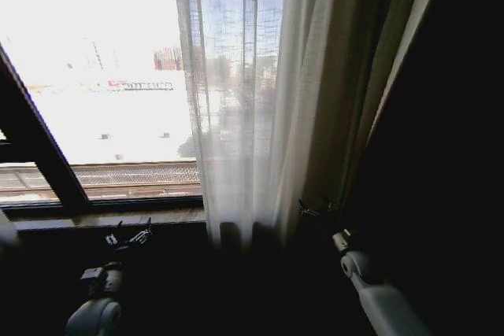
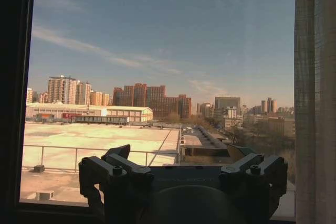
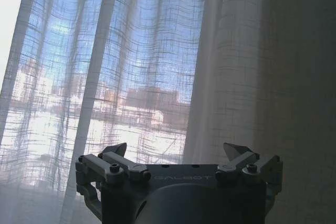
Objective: Open the curtains by pulling them apart, changing their state from closed to fully open.
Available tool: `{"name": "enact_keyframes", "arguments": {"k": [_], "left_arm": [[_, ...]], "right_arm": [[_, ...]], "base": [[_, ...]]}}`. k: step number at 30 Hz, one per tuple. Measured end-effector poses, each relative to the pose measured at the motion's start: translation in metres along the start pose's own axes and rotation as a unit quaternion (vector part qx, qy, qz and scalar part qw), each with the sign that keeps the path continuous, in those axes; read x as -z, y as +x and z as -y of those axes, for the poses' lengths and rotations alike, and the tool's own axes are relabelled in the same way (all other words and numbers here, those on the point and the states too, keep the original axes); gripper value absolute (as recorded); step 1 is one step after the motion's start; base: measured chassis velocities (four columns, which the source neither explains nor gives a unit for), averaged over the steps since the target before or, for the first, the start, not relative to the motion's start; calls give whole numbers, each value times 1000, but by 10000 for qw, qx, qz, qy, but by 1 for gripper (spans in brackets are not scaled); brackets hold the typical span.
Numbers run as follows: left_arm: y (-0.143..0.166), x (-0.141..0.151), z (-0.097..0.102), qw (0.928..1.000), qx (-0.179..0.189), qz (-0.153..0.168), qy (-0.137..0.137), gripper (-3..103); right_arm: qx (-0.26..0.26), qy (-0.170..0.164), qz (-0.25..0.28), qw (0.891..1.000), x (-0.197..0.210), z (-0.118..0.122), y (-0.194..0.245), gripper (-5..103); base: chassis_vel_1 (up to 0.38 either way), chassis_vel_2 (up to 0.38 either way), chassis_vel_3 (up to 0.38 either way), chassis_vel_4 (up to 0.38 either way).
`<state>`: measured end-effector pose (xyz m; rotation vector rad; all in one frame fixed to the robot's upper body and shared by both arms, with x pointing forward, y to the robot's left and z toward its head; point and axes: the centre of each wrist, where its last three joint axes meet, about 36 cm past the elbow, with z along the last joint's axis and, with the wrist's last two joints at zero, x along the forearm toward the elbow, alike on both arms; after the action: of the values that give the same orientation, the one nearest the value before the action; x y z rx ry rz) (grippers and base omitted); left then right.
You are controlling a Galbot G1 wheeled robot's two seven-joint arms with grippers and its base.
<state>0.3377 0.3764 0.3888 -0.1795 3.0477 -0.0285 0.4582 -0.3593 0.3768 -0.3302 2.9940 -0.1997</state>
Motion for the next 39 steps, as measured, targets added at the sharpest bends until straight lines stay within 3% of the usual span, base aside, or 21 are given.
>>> {"name": "enact_keyframes", "arguments": {"k": [27,39], "left_arm": [[0,0,0,10000,2,0,-1,100],[0,0,0,10000,-1,-1,2,100]], "right_arm": [[158,-129,117,9997,-10,-17,-5,100],[-201,145,54,9997,-20,-18,-34,100]], "base": [[342,350,-345,-339],[43,26,-31,-34]]}}
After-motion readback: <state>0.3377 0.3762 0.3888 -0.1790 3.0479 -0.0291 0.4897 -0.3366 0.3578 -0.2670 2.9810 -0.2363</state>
